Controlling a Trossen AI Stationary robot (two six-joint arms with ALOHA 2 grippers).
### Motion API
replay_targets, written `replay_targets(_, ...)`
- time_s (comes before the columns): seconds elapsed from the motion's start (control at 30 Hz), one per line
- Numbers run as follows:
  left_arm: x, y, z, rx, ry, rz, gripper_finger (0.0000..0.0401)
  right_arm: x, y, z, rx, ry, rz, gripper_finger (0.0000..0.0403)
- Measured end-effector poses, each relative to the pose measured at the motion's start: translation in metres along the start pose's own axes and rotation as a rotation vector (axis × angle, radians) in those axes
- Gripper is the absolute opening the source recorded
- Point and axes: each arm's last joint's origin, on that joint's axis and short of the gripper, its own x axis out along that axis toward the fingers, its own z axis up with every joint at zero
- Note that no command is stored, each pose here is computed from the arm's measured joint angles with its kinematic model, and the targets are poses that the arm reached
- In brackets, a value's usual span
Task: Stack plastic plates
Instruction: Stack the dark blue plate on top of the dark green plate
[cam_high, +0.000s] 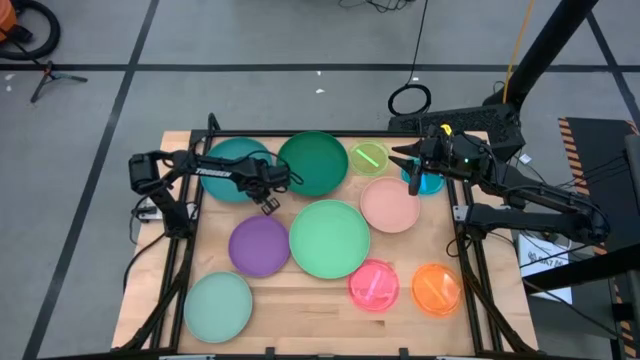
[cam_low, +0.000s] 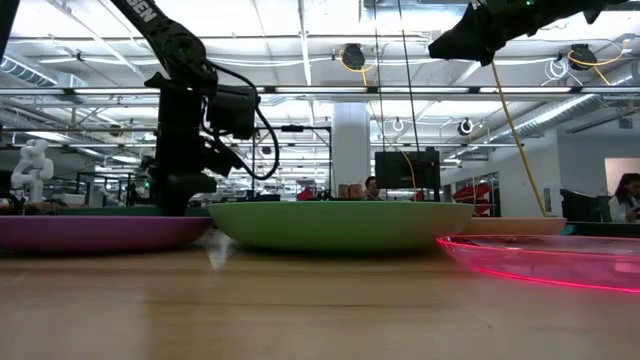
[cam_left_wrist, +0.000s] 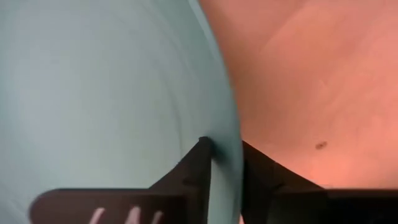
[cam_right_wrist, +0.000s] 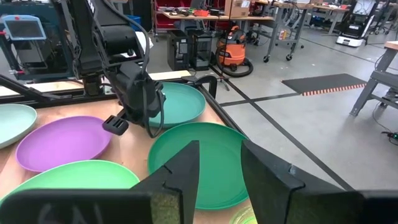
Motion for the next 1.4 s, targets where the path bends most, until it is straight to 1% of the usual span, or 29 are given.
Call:
replay_targets(0.13,-0.001,0.001,-0.001,-0.007,0.0,0.035,0.0029,0.0,0.0,0.0,0.0,0.0,0.0,0.0114)
replay_targets(0.33,-0.008,-0.001,-0.006,0.011,0.031,0.118,0.0023,0.0,0.0,0.0,-0.001,0.0,0.0,0.0114)
replay_targets(0.4,-0.012,-0.002,-0.006,0.014,0.034,0.132,0.0022,0.0,0.0,0.0,-0.001,0.0,0.0,0.0114)
replay_targets(0.6,-0.031,-0.004,0.0,0.025,0.027,0.173,0.0021,0.0,0.0,0.0,-0.001,0.0,0.0,0.0114)
replay_targets(0.73,-0.045,-0.002,0.006,0.034,0.015,0.225,0.0021,0.0,0.0,0.0,-0.001,0.0,0.0,0.0114)
replay_targets(0.9,-0.063,0.0,0.013,0.074,-0.014,0.279,0.0021,0.0,0.0,0.0,-0.001,-0.001,0.001,0.0114)
replay_targets(0.97,-0.07,-0.001,0.017,0.108,-0.032,0.277,0.0021,0.0,0.0,0.0,-0.001,-0.001,0.001,0.0114)
replay_targets(1.1,-0.088,-0.011,0.023,0.232,-0.09,0.254,0.0021,0.0,0.0,0.0,-0.002,0.0,0.001,0.0114)
replay_targets(1.17,-0.099,-0.018,0.026,0.284,-0.135,0.238,0.0021,0.0,0.0,0.0,-0.003,-0.001,0.001,0.0114)
replay_targets(1.23,-0.11,-0.026,0.03,0.306,-0.206,0.21,0.0021,0.0,0.0,0.0,-0.004,-0.001,0.001,0.0114)
replay_targets(1.33,-0.125,-0.04,0.038,0.336,-0.326,0.122,0.0021,0.0,0.0,0.0,-0.004,-0.002,0.001,0.0114)
replay_targets(1.4,-0.13,-0.05,0.043,0.384,-0.409,0.056,0.0021,0.0,0.0,0.001,-0.004,-0.007,0.0,0.0114)
